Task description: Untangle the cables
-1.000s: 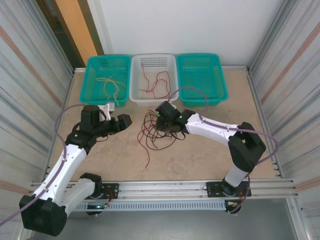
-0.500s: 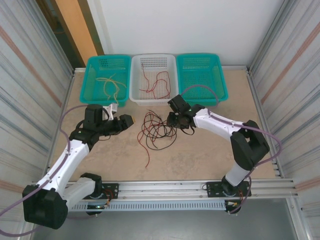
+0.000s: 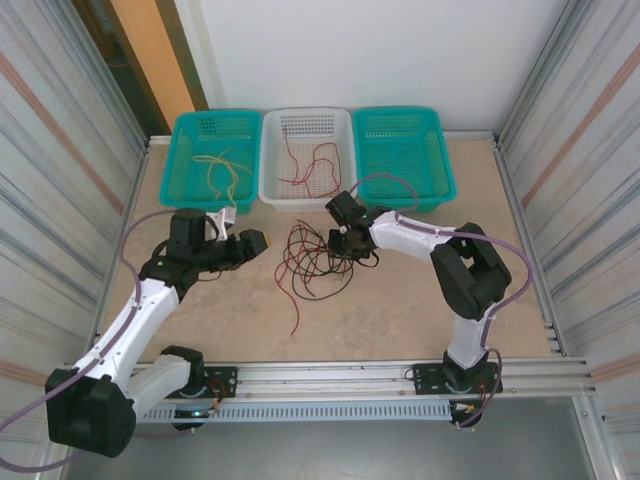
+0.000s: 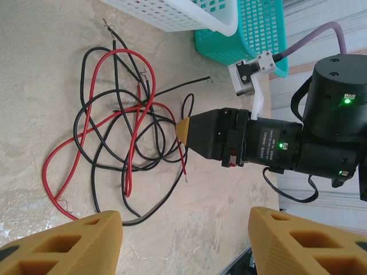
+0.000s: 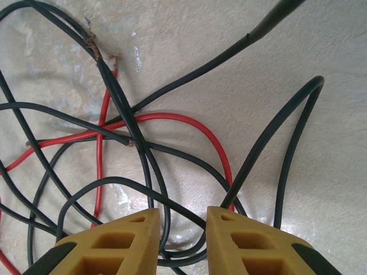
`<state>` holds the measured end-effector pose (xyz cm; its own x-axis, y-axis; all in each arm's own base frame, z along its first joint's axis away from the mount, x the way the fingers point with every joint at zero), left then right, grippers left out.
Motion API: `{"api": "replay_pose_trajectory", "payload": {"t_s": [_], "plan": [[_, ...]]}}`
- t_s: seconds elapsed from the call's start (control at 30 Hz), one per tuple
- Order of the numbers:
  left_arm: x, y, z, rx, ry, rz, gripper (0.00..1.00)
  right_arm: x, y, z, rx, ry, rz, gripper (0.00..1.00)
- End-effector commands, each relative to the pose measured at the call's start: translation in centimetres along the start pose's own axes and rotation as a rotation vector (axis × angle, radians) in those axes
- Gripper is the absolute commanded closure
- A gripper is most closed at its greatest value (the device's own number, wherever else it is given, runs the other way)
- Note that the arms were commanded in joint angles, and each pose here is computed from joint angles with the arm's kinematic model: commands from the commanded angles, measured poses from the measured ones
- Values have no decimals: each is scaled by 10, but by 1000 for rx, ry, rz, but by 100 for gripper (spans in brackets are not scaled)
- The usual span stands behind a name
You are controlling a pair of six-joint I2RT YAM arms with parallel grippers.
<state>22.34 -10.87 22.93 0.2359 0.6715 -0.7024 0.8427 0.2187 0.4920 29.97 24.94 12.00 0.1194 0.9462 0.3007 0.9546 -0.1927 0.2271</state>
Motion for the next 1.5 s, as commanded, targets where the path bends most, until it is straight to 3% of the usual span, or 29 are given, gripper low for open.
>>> {"api": "replay_pose_trajectory", "payload": {"t_s": [0.0,0.27,0.37,0.4,0.5,0.63,0.7,0.9,1.03,1.2,1.47], "plan": [[-6,3,-3,0,-27,12,39,-2,-2,6,23,-31,-16,74],[-8,5,-4,-4,-34,15,39,-8,-5,13,31,-63,-25,69],[-9,5,-5,-5,-35,16,40,-6,-6,15,34,-59,-35,83],[-9,5,-5,-4,-35,15,40,-5,-6,15,34,-56,-37,83],[-9,5,-5,-4,-35,14,40,-3,-8,16,41,-53,-45,70],[-11,6,-5,-6,-40,18,40,-4,-9,19,46,-55,-45,65],[-12,7,-6,-8,-43,19,40,-4,-9,21,50,-58,-44,68],[-13,7,-7,-8,-47,24,40,-4,-9,17,31,-61,-45,93],[-15,8,-8,-13,-55,25,40,2,-9,-9,-35,-53,-80,100],[-26,12,-6,-26,-94,53,38,17,-20,-65,-173,-33,-185,100],[-82,17,17,6,-171,245,33,37,-32,-165,-400,81,-290,100]]}}
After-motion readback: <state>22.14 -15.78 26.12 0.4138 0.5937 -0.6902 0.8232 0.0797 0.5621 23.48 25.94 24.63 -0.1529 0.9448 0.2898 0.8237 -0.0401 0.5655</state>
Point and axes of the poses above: each hand's point on the last joint's axis, 136 mm out from that joint toward the fingers, its own z axis out along the fingers, its own x axis along the line the jaws close on, y = z × x, the point moved 8 cm from there along -z, back along the fingers, and after that the axes turned 9 degrees about z, right-handed, at the moved point
